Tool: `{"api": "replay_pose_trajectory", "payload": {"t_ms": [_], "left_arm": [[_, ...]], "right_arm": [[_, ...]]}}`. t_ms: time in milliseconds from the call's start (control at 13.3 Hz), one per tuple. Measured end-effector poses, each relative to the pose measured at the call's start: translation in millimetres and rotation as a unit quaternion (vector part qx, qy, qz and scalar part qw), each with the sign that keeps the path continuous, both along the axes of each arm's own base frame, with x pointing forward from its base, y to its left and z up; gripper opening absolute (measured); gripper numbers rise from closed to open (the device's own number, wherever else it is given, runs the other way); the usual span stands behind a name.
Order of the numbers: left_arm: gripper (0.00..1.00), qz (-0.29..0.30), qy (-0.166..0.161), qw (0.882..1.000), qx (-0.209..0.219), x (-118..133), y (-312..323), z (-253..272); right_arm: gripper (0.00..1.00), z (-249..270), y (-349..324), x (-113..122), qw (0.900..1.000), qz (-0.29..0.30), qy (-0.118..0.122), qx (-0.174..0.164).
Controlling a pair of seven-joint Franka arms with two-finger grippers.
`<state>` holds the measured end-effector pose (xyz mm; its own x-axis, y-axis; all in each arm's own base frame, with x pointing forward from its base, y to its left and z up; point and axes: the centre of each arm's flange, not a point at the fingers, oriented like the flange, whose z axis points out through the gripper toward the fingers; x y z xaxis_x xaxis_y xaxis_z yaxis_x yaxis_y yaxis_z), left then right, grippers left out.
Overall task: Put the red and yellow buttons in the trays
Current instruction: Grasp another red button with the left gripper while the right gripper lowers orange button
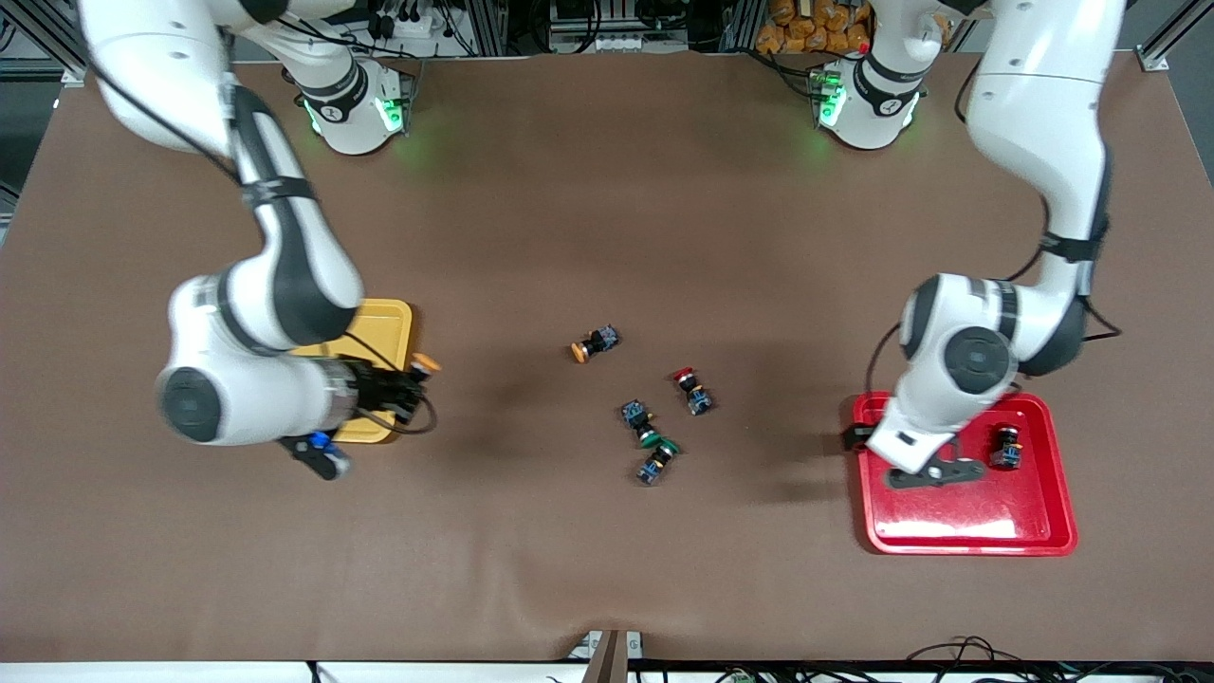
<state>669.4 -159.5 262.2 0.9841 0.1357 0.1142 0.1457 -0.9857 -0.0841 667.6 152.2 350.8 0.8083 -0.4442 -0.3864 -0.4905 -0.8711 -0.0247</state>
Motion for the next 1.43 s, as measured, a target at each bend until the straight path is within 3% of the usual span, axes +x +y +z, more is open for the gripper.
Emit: {"api": "replay_pose_trajectory", "payload": {"t_ms": [226, 451, 903, 1128, 1204, 1429], "left_arm": [[1.00, 0.059, -0.004, 0.998, -0.026, -20, -69, 0], [1.00, 0.110, 0.002, 0.992, -0.065, -38, -132, 0], [1.00, 0.138, 0.041, 0.986, -0.088, -66, -195, -35], [1.00, 0.132, 0.058, 0.987, -0.077, -79, -207, -62], [1.00, 0.134, 0.063, 0.986, -0.074, -81, -209, -70], [1.00, 0.136, 0.068, 0.986, -0.070, -83, -210, -81]], "right_arm": [[0.40, -32, -112, -20, 0.997, 0.077, -0.004, 0.012], [0.40, -87, -189, -43, 0.992, 0.117, -0.038, 0.015], [0.40, -142, -223, -76, 0.983, 0.166, -0.077, 0.015], [0.41, -157, -222, -87, 0.983, 0.166, -0.078, 0.013], [0.45, -158, -224, -88, 0.983, 0.165, -0.077, 0.013], [0.74, -147, -222, -86, 0.984, 0.168, -0.055, 0.024]]}}
